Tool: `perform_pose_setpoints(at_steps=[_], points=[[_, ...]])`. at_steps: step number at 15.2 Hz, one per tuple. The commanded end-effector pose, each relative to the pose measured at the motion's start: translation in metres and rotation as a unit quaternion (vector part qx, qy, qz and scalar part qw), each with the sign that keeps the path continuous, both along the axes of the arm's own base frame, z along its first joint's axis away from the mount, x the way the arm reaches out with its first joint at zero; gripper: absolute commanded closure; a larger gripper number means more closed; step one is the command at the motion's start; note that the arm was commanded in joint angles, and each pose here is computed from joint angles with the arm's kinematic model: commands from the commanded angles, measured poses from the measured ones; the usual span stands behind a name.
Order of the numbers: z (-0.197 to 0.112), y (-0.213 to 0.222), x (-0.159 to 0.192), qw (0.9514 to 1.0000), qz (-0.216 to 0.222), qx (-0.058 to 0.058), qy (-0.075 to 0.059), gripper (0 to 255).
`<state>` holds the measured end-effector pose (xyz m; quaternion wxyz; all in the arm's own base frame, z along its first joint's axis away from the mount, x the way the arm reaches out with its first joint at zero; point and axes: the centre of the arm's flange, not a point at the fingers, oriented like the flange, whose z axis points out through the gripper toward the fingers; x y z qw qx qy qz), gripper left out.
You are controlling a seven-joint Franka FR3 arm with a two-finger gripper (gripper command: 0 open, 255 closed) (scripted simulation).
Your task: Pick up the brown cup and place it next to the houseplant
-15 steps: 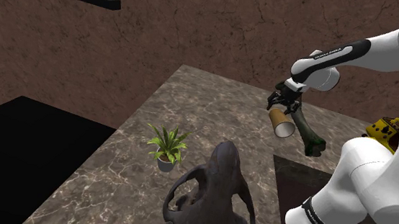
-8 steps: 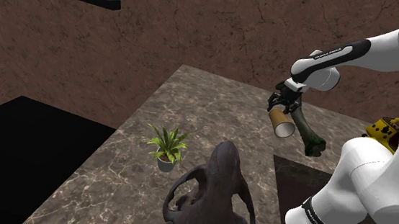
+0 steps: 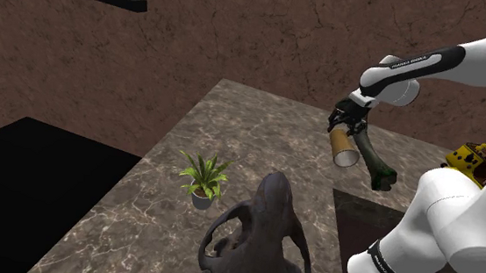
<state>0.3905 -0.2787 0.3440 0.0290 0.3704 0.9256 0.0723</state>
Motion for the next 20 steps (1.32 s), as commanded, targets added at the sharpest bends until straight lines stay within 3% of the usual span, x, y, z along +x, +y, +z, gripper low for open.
perform_pose_setpoints(at_steps=[1,20], points=[[0.011,-0.001,0.0,1.0,0.0,-0.001,0.0,255],[0.112,-0.001,0.0,1.0,0.0,-0.001,0.0,255]])
